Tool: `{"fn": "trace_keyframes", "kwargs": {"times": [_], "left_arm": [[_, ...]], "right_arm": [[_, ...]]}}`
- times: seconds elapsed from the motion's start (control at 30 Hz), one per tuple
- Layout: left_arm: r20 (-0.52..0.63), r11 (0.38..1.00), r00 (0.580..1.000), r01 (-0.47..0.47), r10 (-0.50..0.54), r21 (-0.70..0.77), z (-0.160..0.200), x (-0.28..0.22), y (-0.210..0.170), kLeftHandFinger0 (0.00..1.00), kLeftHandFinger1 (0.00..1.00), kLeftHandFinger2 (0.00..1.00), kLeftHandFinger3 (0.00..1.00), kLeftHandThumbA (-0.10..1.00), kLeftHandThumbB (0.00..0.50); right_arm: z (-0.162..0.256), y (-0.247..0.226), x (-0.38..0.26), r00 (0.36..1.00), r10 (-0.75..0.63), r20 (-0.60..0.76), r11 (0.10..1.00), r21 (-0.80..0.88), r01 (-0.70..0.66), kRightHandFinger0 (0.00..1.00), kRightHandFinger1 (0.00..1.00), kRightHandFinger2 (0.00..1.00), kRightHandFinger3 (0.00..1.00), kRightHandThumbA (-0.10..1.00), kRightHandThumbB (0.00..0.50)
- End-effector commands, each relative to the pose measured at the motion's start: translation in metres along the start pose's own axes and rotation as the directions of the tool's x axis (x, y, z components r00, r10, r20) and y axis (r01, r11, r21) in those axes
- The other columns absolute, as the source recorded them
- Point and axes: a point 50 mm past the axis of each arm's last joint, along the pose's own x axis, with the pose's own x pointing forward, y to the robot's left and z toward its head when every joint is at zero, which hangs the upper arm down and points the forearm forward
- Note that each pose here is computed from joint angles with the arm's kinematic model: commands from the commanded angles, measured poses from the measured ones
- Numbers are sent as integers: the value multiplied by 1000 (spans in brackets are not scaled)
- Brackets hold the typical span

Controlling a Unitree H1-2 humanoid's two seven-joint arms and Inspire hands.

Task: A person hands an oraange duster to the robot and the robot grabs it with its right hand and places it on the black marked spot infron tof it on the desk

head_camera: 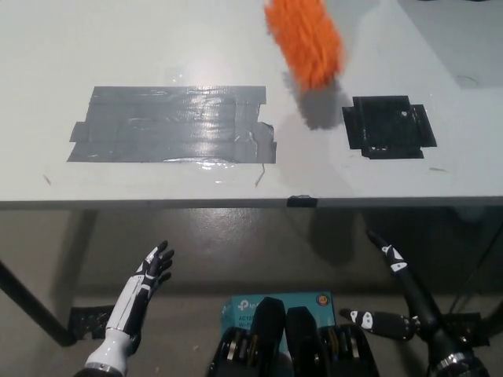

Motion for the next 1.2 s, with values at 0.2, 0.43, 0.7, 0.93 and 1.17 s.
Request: {"fn": "trace_keyframes", "kwargs": {"times": [0.2, 0.43, 0.7, 0.93, 1.17], "left_arm": [[52, 1000, 999, 16, -17, 22, 3, 1, 0, 1000, 1000, 1000, 1000, 1000, 109], [42, 1000, 999, 7, -8, 8, 1, -1, 0, 1000, 1000, 1000, 1000, 1000, 104], [39, 1000, 999, 10, -11, 7, 0, -4, 1, 1000, 1000, 1000, 1000, 1000, 117], [48, 1000, 999, 9, -10, 12, 5, -1, 2, 1000, 1000, 1000, 1000, 1000, 120], [61, 1000, 998, 18, -19, 22, 9, 4, 1, 1000, 1000, 1000, 1000, 1000, 115]], "right_arm": [[98, -50, -29, 906, -232, 353, 971, 28, 238, 1000, 1000, 1000, 1000, 1000, 304], [179, -94, -36, 805, -305, 508, 929, -28, 369, 1000, 1000, 1000, 1000, 1000, 326], [234, -131, 27, 822, -310, 478, 915, -83, 394, 1000, 1000, 1000, 1000, 1000, 324], [255, -146, 114, 893, -259, 369, 937, -128, 324, 1000, 1000, 1000, 1000, 1000, 337], [266, -147, 206, 959, -213, 188, 964, -118, 238, 1000, 1000, 1000, 1000, 1000, 356]]}}
